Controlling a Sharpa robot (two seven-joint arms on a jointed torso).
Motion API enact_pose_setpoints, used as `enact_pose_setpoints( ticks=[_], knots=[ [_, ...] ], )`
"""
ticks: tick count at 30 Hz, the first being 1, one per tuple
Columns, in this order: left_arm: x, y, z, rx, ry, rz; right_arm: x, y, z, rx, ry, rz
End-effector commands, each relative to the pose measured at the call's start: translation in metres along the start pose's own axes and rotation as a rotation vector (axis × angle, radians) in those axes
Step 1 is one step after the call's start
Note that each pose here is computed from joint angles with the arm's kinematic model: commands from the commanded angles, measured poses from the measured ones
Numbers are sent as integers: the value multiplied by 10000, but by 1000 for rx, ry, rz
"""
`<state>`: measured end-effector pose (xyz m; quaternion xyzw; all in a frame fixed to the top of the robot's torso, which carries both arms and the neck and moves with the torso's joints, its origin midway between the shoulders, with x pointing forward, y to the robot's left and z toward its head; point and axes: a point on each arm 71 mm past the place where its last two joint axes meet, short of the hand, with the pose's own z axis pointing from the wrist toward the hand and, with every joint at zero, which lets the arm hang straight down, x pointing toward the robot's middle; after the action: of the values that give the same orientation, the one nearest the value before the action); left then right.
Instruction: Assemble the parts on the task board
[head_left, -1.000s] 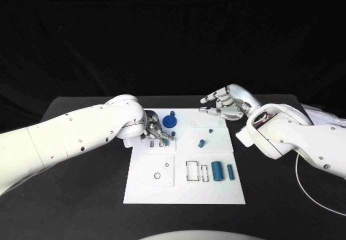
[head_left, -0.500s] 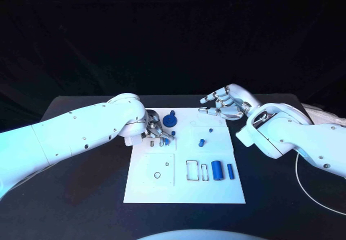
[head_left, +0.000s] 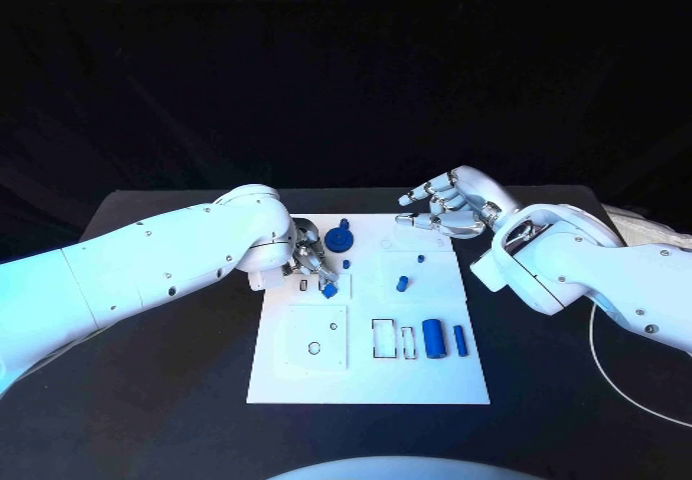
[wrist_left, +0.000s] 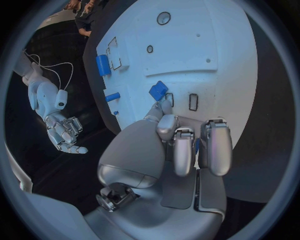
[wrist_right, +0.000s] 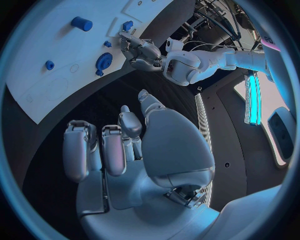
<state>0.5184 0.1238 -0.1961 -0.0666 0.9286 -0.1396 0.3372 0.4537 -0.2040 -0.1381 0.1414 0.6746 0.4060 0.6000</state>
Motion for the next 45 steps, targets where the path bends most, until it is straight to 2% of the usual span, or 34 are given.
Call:
enact_pose_setpoints(
  ticks=[1,13,21,27,32,38,45],
  knots=[
    [1,23,-6,8,9,0,16,7,2,-3,16,-4],
    [-7,41,-40,35,-16,-28,19,3,6,-2,20,-2],
    [-62,107,-68,76,-71,-84,94,16,34,-22,71,-79],
    [-109,224,-148,150,-113,-205,256,67,71,-46,141,-220],
    [-135,346,-254,243,-137,-391,457,153,123,-90,207,-374],
    [-111,508,-370,345,-164,-606,744,271,213,-163,273,-518],
    [-69,663,-437,433,-204,-799,1023,329,298,-224,323,-610]
  ],
)
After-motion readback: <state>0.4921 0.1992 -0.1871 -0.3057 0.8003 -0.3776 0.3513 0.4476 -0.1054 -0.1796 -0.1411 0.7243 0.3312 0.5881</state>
